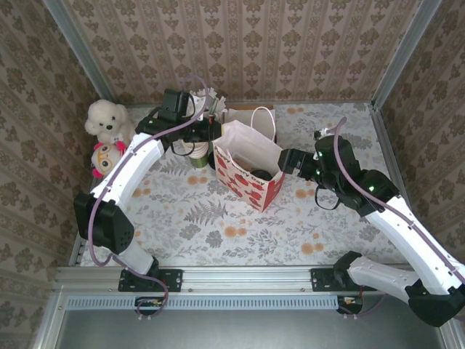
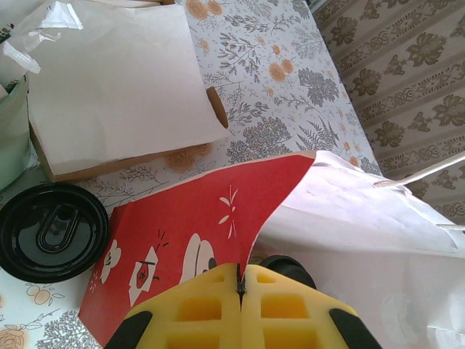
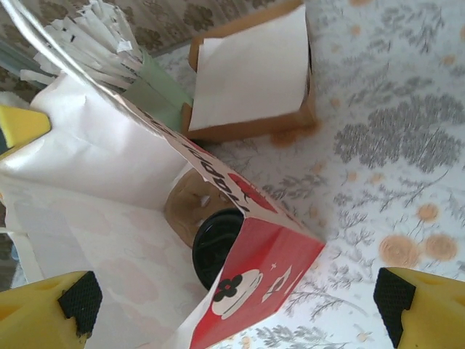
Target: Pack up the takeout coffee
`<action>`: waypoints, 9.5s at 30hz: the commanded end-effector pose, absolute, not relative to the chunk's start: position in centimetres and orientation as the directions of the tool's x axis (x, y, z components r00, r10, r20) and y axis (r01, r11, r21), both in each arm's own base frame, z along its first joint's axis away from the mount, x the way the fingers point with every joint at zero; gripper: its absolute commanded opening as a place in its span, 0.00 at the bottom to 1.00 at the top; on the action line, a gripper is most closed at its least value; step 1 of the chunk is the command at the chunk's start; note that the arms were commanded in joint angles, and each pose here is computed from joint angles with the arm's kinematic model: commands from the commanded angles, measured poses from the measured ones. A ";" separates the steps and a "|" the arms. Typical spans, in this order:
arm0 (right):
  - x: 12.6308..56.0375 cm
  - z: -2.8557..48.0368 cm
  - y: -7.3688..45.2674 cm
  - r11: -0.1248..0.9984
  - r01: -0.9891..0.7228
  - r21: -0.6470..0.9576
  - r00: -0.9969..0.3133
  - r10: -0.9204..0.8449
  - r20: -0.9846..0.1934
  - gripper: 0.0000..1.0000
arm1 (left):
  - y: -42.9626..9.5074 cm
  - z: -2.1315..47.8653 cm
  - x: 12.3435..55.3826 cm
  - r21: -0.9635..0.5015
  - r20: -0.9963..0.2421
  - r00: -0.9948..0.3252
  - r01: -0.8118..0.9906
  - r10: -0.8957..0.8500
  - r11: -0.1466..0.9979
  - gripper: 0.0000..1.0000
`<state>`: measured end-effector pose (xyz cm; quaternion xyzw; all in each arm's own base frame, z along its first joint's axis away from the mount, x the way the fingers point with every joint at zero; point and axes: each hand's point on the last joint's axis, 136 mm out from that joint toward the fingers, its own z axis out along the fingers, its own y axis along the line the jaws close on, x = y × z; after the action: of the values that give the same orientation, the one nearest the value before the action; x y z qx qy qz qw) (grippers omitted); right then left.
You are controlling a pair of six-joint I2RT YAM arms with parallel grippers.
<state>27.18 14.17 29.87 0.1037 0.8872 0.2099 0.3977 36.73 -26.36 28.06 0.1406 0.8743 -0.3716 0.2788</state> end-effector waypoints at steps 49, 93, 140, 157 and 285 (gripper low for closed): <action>30.5 28.1 15.4 0.905 0.009 0.426 -0.840 0.238 -0.488 0.00 | -26.5 35.3 31.7 -0.639 -0.727 -0.682 0.631 -0.079 0.440 0.83; 38.2 35.9 5.1 0.982 -0.080 0.173 -0.620 0.087 -0.780 1.00 | -19.6 28.5 42.9 -0.282 -0.830 -0.550 0.560 0.094 0.779 0.49; 31.9 40.0 3.2 0.973 -0.027 0.231 -0.347 0.207 -0.915 1.00 | -22.5 25.7 46.8 -0.084 -0.926 -0.270 0.829 0.264 0.553 0.00; 33.5 39.6 4.6 0.936 -0.060 0.348 -0.357 0.305 -0.883 1.00 | -15.7 39.4 38.4 -0.274 -0.911 -0.405 0.449 -0.079 0.850 0.00; 60.2 11.7 13.6 0.845 -0.233 0.481 -0.808 0.107 -0.580 0.65 | -7.1 28.1 26.4 -0.499 -0.653 -0.607 -0.105 -0.452 0.860 1.00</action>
<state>58.45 12.72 10.76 -0.0242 0.9220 0.2590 0.2869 26.60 -9.02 29.11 -0.0965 0.8747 -0.2234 0.4191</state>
